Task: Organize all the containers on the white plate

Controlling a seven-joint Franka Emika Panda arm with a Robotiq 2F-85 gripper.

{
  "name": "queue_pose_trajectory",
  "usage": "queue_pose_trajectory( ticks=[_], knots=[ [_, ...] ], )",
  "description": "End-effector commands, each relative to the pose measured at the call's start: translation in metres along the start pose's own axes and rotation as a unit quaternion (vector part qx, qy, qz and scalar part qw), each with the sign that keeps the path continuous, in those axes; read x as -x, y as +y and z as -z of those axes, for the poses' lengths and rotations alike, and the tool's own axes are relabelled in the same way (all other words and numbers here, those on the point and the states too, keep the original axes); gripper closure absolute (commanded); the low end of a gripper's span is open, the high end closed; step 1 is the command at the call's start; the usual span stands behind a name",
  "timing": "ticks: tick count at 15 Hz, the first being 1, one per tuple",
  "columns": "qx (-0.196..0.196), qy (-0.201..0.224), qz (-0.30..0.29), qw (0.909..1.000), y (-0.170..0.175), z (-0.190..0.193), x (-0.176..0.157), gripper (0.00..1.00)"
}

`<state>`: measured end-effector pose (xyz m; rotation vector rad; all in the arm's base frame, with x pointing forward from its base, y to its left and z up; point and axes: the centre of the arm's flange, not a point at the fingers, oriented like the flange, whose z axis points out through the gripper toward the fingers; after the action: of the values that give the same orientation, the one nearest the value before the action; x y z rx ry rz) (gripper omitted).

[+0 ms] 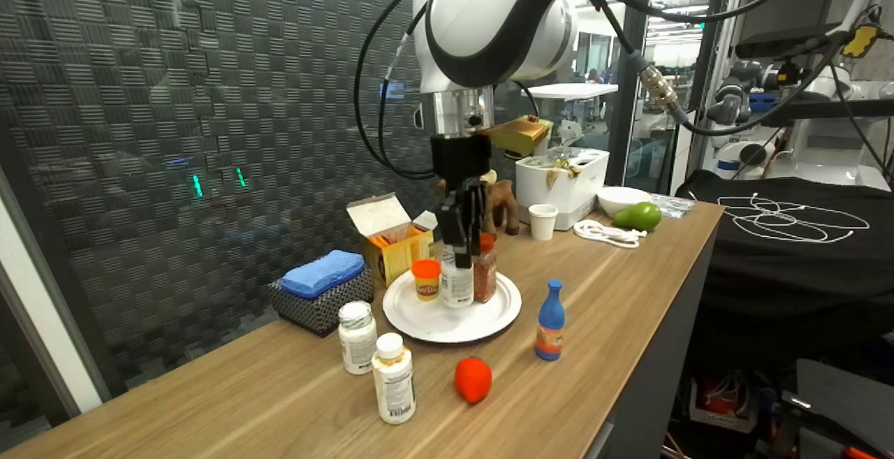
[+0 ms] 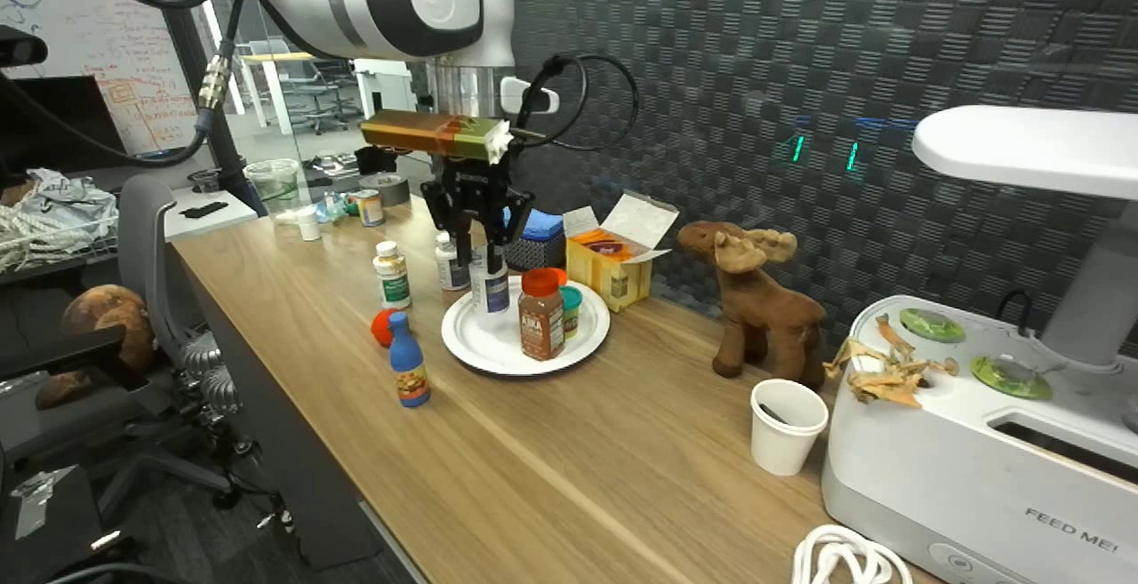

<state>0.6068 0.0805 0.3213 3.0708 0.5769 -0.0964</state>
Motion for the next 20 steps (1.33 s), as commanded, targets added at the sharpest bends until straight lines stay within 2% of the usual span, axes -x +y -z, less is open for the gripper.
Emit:
queue_pose_trajectory(
  ticks=[1,10,19,20],
  knots=[
    [-0.007,0.016,0.020,0.9996,0.007,0.001,-0.025,0.84],
    [0.012,0.024,0.031,0.9992,0.012,-0.029,-0.061,0.84],
    [0.011,0.027,0.031,0.9991,0.012,-0.030,-0.072,0.84],
    [0.008,0.025,0.032,0.9992,0.011,-0.028,-0.070,0.34]
  ],
)
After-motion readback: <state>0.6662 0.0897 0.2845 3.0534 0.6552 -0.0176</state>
